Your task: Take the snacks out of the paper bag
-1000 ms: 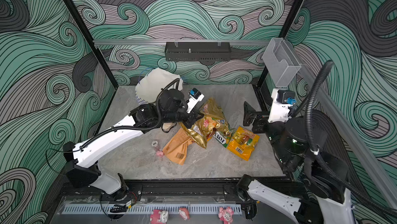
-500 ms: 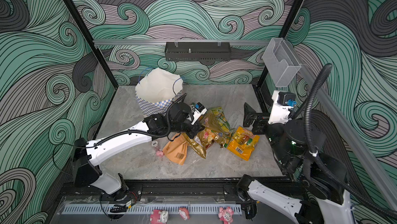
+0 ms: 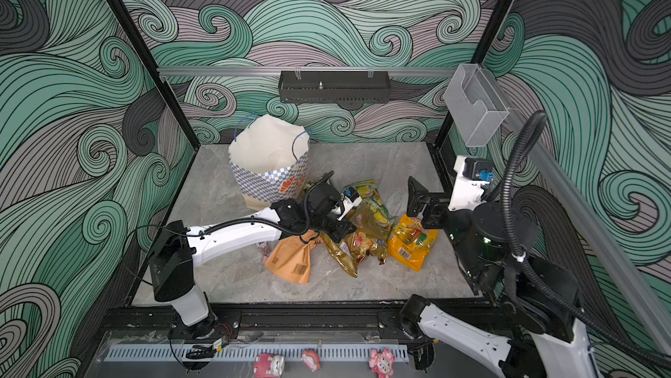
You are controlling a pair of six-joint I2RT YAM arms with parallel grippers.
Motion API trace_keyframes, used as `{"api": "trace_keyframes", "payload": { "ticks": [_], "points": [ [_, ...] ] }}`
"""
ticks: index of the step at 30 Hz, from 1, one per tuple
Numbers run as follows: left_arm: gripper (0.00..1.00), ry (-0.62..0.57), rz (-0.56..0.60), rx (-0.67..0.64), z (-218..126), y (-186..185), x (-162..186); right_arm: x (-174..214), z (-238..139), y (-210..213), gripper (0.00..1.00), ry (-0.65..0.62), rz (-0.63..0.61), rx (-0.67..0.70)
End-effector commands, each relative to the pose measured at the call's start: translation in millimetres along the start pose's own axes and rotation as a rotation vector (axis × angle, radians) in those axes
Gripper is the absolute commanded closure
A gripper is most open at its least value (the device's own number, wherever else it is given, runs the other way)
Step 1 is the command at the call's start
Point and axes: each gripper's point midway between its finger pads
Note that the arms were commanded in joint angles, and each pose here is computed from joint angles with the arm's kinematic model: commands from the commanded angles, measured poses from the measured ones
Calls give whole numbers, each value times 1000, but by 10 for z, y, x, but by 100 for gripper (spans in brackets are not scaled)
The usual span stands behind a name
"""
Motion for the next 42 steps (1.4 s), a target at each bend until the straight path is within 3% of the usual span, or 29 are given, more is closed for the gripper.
{"api": "trace_keyframes", "payload": {
  "ticks": [1,6,10,16,21,31,35,40,42],
  "points": [
    [100,-75,52,40,-34,-100,-204,224,12,58,1,76,-10,-46],
    [100,-31,31,12,73,-16,-25,800,35,136,1,292,-21,-96],
    [94,-25,20,-6,104,20,-5,1260,47,262,1,453,2,-155],
    [75,-10,9,-50,117,99,22,1759,75,436,0,647,51,-196],
    [62,-16,17,-71,75,128,4,1885,111,407,0,680,49,-169],
    [54,-83,14,-70,-112,83,-193,2007,111,372,0,711,44,-162],
    [54,-163,14,-107,-420,74,-423,2012,118,344,0,714,47,-149],
    [52,-271,-19,-301,-1011,313,-586,1940,223,241,0,681,11,-92],
    [43,-328,-20,-395,-1289,436,-614,1916,324,165,1,676,-3,-41]
  ]
}}
Point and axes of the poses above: each gripper's point midway between its finger pads, its own z axis out along the fingers, its own y axis along the line the jaws close on, x = y × z, and after that the axes turned 8 degrees about z, right-handed
